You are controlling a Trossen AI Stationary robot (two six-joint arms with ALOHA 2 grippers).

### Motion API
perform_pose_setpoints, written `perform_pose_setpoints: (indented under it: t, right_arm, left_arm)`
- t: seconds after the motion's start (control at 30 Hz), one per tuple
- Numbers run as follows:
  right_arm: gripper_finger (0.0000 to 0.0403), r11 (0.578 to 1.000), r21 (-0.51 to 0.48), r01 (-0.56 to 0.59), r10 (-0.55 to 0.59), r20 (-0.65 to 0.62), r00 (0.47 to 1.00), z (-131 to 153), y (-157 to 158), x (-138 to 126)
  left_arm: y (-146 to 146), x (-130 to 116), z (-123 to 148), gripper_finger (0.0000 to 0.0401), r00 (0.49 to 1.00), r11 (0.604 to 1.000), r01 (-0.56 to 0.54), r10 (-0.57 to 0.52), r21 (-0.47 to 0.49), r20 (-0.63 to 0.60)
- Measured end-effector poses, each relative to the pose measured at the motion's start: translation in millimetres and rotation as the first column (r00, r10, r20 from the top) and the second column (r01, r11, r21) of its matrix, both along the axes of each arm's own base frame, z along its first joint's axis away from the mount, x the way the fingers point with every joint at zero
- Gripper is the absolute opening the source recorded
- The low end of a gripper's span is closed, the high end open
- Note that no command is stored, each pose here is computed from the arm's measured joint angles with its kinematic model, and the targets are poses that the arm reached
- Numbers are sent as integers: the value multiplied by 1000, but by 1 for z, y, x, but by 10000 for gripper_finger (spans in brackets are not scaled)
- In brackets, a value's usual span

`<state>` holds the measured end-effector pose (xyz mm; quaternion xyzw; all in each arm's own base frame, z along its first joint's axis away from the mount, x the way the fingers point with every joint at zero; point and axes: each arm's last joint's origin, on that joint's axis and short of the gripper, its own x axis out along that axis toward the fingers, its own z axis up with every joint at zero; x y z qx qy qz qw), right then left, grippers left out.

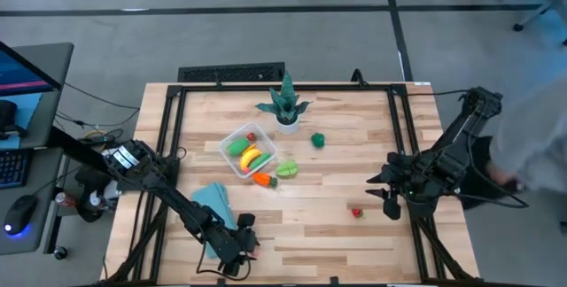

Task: Pick and placing Produce into tupperware
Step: Put the pink peach into the transparent container

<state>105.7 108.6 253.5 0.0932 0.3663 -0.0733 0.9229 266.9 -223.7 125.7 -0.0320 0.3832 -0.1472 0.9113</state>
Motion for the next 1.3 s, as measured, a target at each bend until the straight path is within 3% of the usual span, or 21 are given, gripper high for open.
perform_pose_setpoints:
  t: [1.3]
  right_arm:
    - [132, 1000, -4, 3, -3, 1, 1000, 0, 0, 0]
  left_arm:
    - [16, 11, -1, 197, 991, 988, 134, -134, 76, -11]
